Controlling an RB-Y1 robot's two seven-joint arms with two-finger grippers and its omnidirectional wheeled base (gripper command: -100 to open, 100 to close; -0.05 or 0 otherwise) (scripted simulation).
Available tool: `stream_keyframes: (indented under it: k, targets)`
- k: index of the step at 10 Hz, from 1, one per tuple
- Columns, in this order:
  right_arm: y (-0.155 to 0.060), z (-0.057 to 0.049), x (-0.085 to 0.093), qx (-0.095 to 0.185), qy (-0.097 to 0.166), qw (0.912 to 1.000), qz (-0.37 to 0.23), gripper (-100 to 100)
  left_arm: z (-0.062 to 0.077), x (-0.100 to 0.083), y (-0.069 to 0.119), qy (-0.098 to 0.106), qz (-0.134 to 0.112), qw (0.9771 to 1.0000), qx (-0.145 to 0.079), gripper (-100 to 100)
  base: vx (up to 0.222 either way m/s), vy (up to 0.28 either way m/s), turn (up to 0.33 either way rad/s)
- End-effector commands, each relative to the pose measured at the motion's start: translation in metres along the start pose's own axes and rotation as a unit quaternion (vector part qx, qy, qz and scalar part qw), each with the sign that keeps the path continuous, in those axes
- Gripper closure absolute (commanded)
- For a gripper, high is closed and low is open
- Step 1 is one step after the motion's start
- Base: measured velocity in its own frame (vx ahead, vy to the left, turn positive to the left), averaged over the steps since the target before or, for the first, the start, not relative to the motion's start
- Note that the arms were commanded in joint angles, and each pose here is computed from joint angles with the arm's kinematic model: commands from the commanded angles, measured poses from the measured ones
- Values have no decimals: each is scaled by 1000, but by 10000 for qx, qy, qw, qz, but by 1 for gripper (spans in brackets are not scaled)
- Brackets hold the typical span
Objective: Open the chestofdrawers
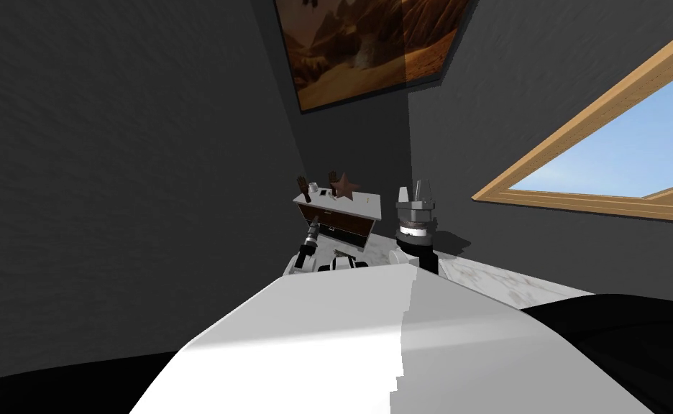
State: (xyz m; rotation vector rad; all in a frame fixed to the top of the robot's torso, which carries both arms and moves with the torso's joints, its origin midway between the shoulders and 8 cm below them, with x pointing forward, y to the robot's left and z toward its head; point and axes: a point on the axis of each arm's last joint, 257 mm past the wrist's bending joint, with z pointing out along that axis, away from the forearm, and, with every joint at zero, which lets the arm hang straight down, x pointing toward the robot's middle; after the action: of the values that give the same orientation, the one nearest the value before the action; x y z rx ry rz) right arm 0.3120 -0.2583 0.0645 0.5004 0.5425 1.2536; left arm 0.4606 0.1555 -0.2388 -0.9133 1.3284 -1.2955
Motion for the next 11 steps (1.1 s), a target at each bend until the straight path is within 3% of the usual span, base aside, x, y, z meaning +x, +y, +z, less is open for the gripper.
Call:
stream_keyframes:
  k: [1, 3, 6, 10, 11]
  targets:
    - [0, 0, 0, 0, 0, 10000, 0, 0, 6, 19, 33, 265, 62, 9989, -375, -100, 126, -2, -150]
    - [0, 0, 0, 0, 0, 10000, 0, 0, 8, 26, 54, 418, 144, 9972, -608, -100, 146, 9, -107]
    - [0, 0, 0, 0, 0, 10000, 0, 0, 7, 29, 68, 493, 190, 9957, -759, -100, 62, 5, -36]
    - [0, 0, 0, 0, 0, 10000, 0, 0, 5, 38, 105, 726, 358, 9897, -1181, -100, 77, 10, -74]
    - [0, 0, 0, 0, 0, 10000, 0, 0, 4, 40, 118, 803, 420, 9869, -1334, -100, 123, 6, -100]
